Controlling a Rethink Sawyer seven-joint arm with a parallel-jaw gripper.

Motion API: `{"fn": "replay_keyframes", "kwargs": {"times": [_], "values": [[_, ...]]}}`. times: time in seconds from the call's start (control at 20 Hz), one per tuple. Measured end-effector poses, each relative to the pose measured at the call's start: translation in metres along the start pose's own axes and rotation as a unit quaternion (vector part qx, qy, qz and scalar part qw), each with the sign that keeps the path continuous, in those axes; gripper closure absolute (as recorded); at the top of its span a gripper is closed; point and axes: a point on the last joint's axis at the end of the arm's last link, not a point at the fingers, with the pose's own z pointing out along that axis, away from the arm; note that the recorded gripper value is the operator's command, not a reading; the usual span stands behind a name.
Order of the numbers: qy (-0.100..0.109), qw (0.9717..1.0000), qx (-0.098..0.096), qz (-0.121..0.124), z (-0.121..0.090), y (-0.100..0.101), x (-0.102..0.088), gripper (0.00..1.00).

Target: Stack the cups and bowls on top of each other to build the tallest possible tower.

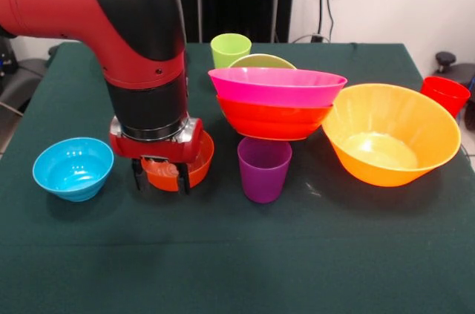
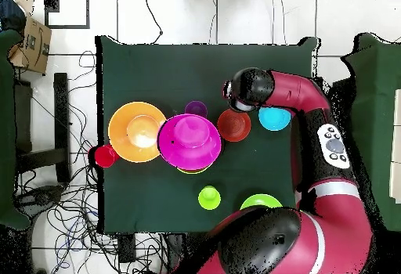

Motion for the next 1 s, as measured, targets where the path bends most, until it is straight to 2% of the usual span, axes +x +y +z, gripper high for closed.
{"fn": "replay_keyframes", "kwargs": {"times": [0.55, 0.8, 0.9, 1.0], "values": [[0.009, 0.9991, 0.001, -0.041, -0.001, -0.006, -0.007, 0.00], [0.030, 0.9976, -0.001, -0.062, 0.005, -0.010, -0.006, 0.00], [0.045, 0.9962, 0.000, -0.074, 0.008, -0.012, -0.004, 0.00], [0.051, 0.9952, 0.004, -0.084, 0.010, -0.014, -0.002, 0.00]]}}
